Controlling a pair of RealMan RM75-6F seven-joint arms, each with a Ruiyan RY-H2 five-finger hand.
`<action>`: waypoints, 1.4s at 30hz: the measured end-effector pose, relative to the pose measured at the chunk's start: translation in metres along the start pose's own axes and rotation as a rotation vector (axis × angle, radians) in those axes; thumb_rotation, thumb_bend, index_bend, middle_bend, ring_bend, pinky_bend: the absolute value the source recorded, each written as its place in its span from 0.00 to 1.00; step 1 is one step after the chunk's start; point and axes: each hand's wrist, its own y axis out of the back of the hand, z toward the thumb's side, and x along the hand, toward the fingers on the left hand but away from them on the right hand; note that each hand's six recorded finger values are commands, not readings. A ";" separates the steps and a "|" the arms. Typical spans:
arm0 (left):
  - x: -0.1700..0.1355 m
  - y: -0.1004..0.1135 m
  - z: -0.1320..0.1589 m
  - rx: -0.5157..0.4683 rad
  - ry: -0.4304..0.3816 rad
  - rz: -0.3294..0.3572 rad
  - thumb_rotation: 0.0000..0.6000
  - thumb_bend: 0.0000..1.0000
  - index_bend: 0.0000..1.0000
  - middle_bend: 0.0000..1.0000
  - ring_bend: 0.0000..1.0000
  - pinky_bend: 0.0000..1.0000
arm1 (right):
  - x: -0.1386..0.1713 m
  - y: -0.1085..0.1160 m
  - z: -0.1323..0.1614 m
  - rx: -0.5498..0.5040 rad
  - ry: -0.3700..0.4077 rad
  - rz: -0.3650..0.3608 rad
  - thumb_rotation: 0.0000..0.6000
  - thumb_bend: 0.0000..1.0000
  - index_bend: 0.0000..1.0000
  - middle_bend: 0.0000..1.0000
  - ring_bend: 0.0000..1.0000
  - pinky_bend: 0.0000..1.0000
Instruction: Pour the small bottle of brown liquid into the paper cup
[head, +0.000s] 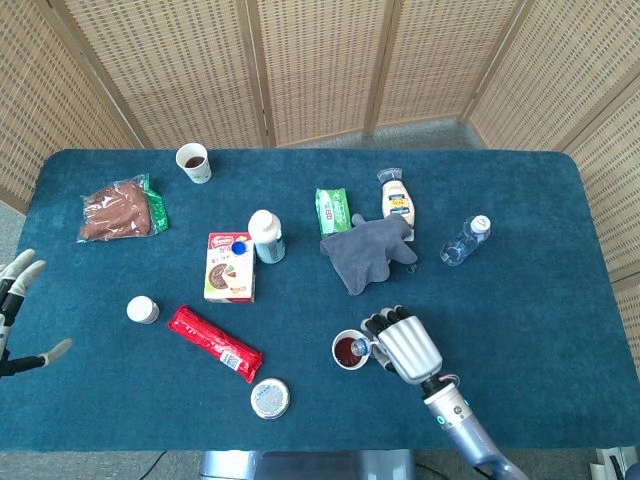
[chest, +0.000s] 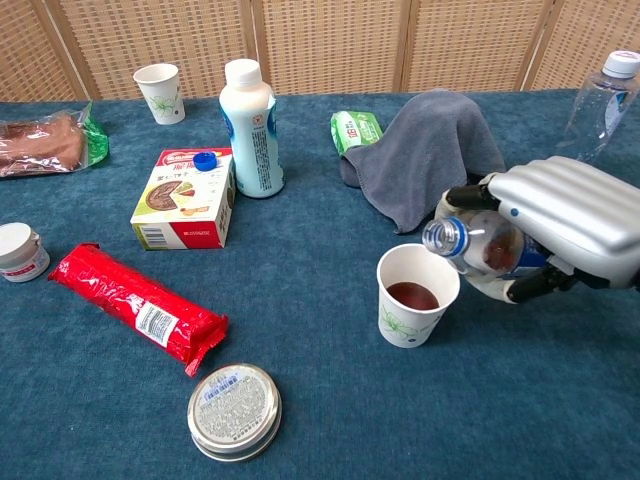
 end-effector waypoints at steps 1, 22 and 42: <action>0.000 0.000 0.000 0.000 0.000 0.001 1.00 0.19 0.00 0.00 0.00 0.00 | 0.000 0.000 0.001 0.006 0.001 0.000 1.00 0.79 0.43 0.72 0.37 0.76; 0.000 0.001 -0.001 -0.003 -0.001 -0.001 1.00 0.19 0.00 0.00 0.00 0.00 | -0.006 0.002 0.004 0.199 0.025 -0.032 1.00 0.79 0.43 0.72 0.37 0.76; 0.000 -0.001 0.001 0.000 -0.004 -0.008 1.00 0.19 0.00 0.00 0.00 0.00 | -0.004 0.000 0.001 0.355 0.036 -0.089 1.00 0.80 0.43 0.72 0.37 0.76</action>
